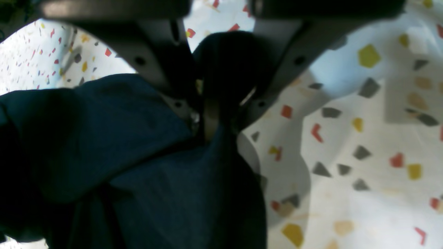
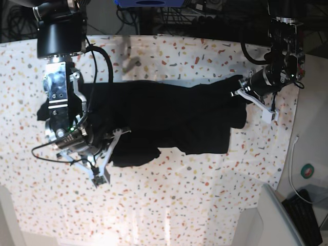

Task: Layout the t-shirt on the table in an organized manner, then fold the t-shirt properly
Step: 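Drag the shirt edge with the right gripper away from the left gripper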

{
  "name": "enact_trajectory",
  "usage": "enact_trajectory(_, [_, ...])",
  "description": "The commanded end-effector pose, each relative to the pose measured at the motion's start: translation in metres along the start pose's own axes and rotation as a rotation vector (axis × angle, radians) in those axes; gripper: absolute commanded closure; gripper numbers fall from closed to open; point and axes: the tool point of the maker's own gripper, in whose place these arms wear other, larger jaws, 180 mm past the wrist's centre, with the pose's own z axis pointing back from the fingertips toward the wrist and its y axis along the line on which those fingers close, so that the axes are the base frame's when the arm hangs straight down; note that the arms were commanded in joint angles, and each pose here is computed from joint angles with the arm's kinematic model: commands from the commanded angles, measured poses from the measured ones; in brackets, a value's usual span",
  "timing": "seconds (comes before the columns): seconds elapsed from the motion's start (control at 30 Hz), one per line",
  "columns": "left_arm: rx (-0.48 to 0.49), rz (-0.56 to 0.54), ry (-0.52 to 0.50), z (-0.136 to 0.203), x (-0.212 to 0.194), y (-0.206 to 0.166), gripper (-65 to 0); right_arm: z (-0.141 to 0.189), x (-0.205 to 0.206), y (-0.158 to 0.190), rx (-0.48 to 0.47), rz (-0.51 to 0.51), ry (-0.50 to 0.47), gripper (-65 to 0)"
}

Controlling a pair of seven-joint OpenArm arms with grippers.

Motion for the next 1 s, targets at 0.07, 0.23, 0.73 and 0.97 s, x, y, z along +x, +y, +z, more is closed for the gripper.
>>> enact_trajectory(0.07, [-0.018, -0.054, -0.083, 0.014, 0.032, -0.007, 0.0, 0.013, 0.065, -0.037, -0.075, 0.018, -0.140, 0.0])
enact_trajectory(0.23, [-0.035, -0.093, -0.063, 0.021, 0.033, -0.019, 0.0, -0.009, 0.107, -0.080, -0.116, 0.028, -0.125, 0.0])
enact_trajectory(0.73, [-0.041, -0.104, -0.048, 0.024, 0.030, -0.023, 0.0, -0.058, 0.097, -0.176, -0.152, -0.124, -0.039, -47.0])
enact_trajectory(0.97, [-0.043, -0.104, -0.052, 0.023, 0.032, -0.024, 0.0, 0.011, -0.014, -0.198, -0.211, -0.398, -0.010, -45.8])
